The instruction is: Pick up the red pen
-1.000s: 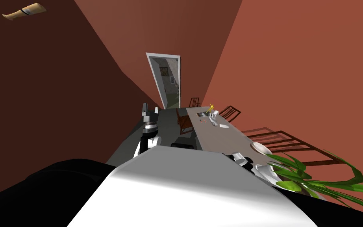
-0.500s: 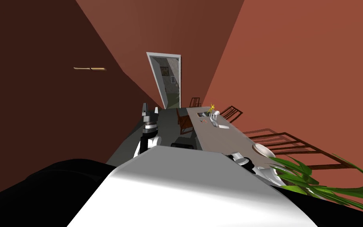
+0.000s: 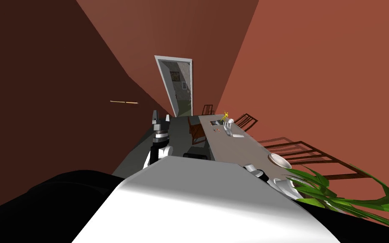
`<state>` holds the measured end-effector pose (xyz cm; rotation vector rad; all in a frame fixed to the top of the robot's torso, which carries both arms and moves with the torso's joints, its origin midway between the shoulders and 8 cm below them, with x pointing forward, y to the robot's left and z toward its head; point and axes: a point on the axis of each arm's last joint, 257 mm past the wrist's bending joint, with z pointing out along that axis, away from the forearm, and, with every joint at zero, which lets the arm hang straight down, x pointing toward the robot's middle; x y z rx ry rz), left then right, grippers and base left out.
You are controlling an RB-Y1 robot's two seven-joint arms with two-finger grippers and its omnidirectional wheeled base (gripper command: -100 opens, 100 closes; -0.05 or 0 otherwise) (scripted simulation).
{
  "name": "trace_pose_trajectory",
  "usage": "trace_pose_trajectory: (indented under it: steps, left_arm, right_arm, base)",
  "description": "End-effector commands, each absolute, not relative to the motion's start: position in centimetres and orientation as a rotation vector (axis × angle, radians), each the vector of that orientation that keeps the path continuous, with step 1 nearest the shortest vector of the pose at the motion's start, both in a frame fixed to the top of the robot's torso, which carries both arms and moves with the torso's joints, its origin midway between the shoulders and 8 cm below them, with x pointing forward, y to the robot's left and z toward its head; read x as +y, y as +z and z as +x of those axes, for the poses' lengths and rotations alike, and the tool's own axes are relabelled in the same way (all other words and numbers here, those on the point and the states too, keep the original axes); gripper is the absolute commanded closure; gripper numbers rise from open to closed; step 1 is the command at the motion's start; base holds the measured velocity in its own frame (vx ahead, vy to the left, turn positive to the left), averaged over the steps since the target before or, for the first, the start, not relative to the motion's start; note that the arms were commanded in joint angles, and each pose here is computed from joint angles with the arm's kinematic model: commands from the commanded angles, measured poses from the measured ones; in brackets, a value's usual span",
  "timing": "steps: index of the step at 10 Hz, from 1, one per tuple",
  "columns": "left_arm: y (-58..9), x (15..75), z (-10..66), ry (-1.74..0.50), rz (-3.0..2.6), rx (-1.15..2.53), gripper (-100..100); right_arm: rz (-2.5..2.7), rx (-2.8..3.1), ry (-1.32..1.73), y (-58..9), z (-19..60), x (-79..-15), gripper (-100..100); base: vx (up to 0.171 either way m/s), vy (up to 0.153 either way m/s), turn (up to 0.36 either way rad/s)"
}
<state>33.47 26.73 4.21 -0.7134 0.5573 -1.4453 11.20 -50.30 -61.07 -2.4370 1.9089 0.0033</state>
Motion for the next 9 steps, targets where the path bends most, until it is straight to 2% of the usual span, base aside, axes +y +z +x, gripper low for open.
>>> trace_pose_trajectory:
  steps: [1, 2, 3, 7, 8, 9]
  left_arm:
    - [4.2, 26.7, 33.5, -1.445, -0.713, 0.557, 0]
    - [4.2, 26.7, 33.5, -1.445, -0.713, 0.557, 0]
    - [4.2, 26.7, 33.5, -1.445, -0.713, 0.557, 0]
    - [4.2, 26.7, 33.5, -1.445, -0.713, 0.557, 0]
    - [4.2, 26.7, 33.5, -1.445, -0.713, 0.557, 0]
    - [4.2, 26.7, 33.5, -1.445, -0.713, 0.557, 0]
  right_arm:
    - [-2.445, 1.9, -0.001, -61.7, 10.9, -49.5, -100]
    - [-2.442, 1.903, 0.002, -61.5, 11.1, -49.8, -100]
    - [-2.444, 1.903, -0.001, -61.5, 11.1, -49.8, 100]
    - [-2.443, 1.904, -0.001, -61.5, 11.1, -49.8, 100]
    - [-2.443, 1.904, -0.001, -61.5, 11.1, -49.8, 0]
    - [-2.437, 1.912, -0.001, -60.7, 11.4, -50.8, 100]
  base:
    - [0.035, -0.061, -0.035]
    - [0.015, -0.026, -0.003]
    - [0.003, -0.005, 0.002]
    - [0.0, 0.0, 0.0]
    - [0.0, 0.0, 0.0]
    - [-0.035, 0.04, 0.057]
